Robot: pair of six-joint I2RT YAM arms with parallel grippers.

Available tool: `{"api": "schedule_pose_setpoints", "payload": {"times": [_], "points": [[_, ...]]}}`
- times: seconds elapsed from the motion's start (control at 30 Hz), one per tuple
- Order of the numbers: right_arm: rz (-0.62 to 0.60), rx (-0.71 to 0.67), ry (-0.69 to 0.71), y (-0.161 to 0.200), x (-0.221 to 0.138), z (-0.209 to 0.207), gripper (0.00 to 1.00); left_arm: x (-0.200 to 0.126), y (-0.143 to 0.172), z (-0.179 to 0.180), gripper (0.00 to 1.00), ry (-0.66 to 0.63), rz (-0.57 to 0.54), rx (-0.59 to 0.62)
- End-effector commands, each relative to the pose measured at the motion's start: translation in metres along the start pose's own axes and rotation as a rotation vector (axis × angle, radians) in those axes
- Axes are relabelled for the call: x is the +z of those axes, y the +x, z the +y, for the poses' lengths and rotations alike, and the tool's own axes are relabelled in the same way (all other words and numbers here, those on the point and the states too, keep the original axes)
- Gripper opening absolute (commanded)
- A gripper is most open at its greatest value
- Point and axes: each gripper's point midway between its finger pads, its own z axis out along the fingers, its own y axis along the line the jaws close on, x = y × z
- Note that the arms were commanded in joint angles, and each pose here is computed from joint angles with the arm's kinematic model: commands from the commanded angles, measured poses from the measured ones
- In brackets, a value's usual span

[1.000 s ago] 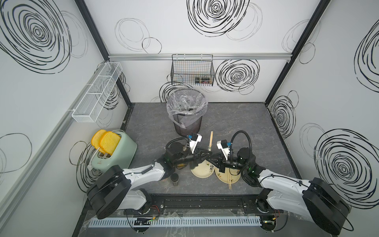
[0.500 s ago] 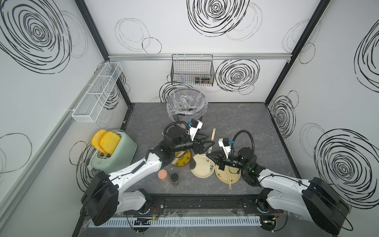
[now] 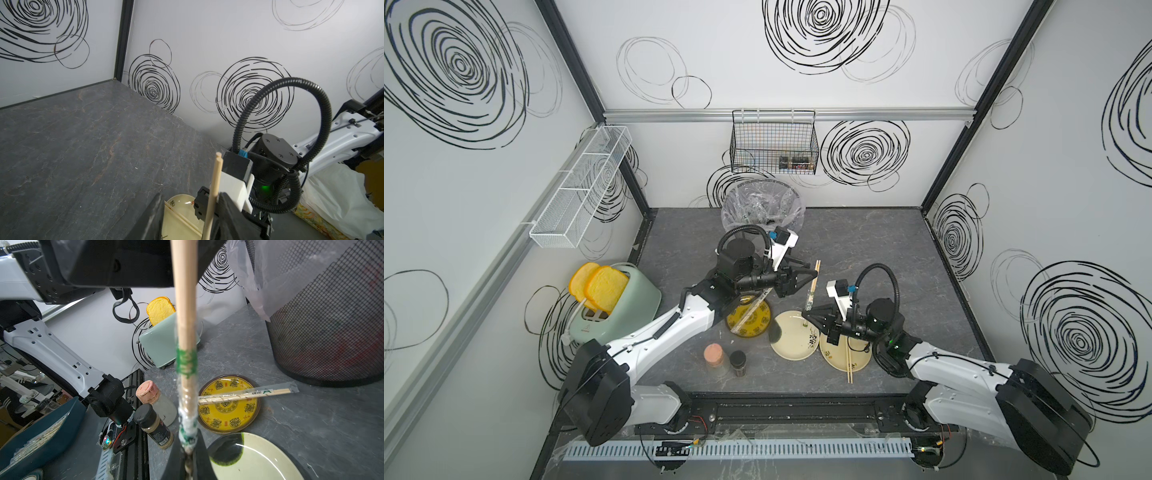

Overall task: Remove the packaging of disposable chopsticks
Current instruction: Remove the packet bag from the disposable chopsticks.

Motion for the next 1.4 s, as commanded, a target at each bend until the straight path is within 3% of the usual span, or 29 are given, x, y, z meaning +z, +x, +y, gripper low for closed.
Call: {"api": "schedule_pose_setpoints", "payload": {"times": [0.0, 0.1, 0.17, 0.37, 0.53, 0.67, 0.77, 0.87, 1.07, 1.3, 1.37], "points": [[-0.051, -0.048, -0.022, -0.021, 0.004, 0.008, 0.0, 0.006, -0.009, -0.009, 0.45, 0.045, 0.003, 0.048], [-0.045, -0.043, -0.024, -0.019, 0.005, 0.007, 0.0, 0.012, -0.007, -0.01, 0.43, 0.059, 0.028, 0.049], [-0.04, -0.042, -0.027, -0.018, 0.006, 0.007, 0.0, 0.014, -0.006, -0.009, 0.35, 0.059, 0.04, 0.053], [-0.044, -0.045, -0.02, -0.019, 0.005, 0.007, 0.0, 0.012, -0.009, -0.007, 0.0, 0.058, 0.035, 0.064], [-0.02, -0.041, -0.024, -0.015, 0.008, 0.006, 0.02, 0.006, -0.016, -0.012, 0.0, 0.099, 0.008, 0.059], [0.02, -0.025, -0.04, -0.008, 0.014, 0.004, 0.33, -0.015, -0.034, -0.013, 0.0, 0.148, -0.075, 0.019], [0.045, 0.01, -0.068, -0.004, 0.021, 0.005, 0.42, -0.038, -0.046, -0.014, 0.0, 0.167, -0.135, 0.008], [0.077, 0.068, -0.121, -0.003, 0.029, 0.009, 0.37, -0.063, -0.053, -0.015, 0.0, 0.175, -0.194, 0.019], [0.076, 0.15, -0.158, -0.008, 0.043, 0.018, 0.15, -0.092, -0.055, -0.018, 0.0, 0.162, -0.269, 0.044], [0.092, 0.161, -0.14, -0.007, 0.053, 0.026, 0.0, -0.103, -0.05, -0.015, 0.0, 0.157, -0.304, 0.042], [0.107, 0.166, -0.126, 0.0, 0.052, 0.026, 0.0, -0.104, -0.05, -0.014, 0.0, 0.144, -0.303, 0.049]]}}
